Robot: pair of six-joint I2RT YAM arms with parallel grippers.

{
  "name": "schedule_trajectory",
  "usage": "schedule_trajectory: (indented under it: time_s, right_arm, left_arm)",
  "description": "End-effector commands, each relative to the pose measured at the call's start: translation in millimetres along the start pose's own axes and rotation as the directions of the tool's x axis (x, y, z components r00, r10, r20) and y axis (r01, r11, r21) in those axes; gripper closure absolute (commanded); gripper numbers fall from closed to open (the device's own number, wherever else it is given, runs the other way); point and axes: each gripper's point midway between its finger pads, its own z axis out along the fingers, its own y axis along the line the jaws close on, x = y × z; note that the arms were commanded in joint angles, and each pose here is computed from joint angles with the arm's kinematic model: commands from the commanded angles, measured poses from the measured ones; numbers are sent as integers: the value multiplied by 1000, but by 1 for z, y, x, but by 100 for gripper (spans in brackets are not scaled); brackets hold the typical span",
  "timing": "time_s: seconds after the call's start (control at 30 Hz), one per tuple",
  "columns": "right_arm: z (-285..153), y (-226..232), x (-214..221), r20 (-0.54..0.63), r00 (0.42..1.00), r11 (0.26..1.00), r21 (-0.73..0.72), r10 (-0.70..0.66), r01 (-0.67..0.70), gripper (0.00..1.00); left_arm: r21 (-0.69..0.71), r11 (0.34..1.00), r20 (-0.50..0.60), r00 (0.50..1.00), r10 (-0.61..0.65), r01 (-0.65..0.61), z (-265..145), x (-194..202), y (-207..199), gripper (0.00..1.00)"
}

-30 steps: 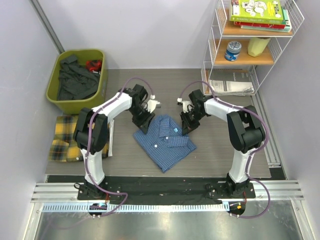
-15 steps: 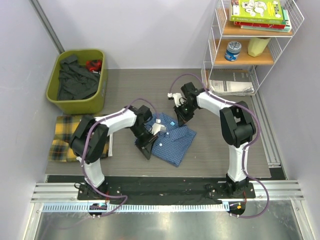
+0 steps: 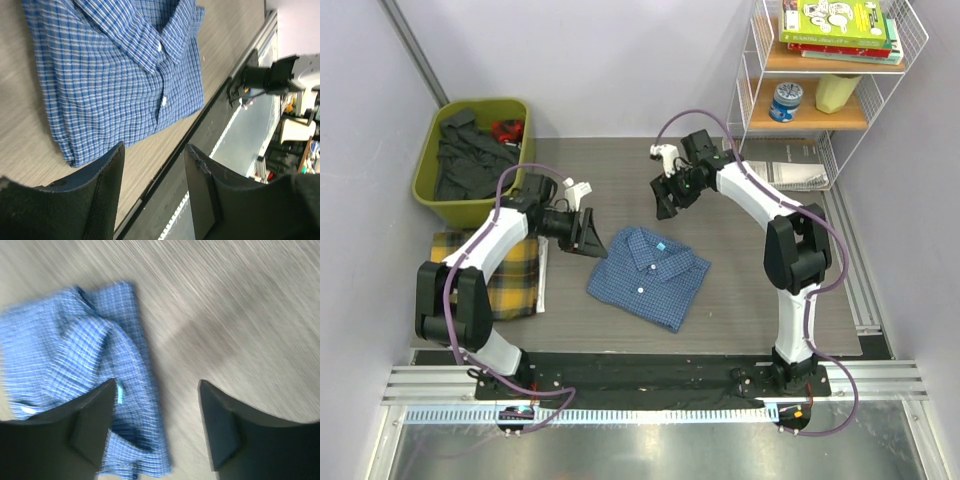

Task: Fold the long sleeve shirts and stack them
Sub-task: Fold the shirt

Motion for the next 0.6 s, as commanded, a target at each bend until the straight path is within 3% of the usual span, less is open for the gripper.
schedule_trajectory:
  time_s: [0.0,0.1,0.43,0.47,0.57]
  right_arm:
    - [-2,28,-27,61,987,980,-146,146,-136,20]
    - [11,37,-35,73,979,965,-197,191,-174,17]
    - [78,37,-2,-48,997,989,-131,62,-68,11]
    - [81,37,1,-61,996,989,-134,58,-66,14]
    - [89,42,15,-86,996,982,-185,31,-47,39]
  left_arm:
    - [-12,1000,87,996,1,0,-8,-23,7,48]
    - [-35,999,110,994,12,-8,-10,-27,12,48]
    - [-96,994,122,992,-33,45,-5,-26,30,47]
    - [-107,993,121,992,-38,51,-4,-25,33,47]
    - [-106,985,136,983,-123,138,-2,-16,43,49]
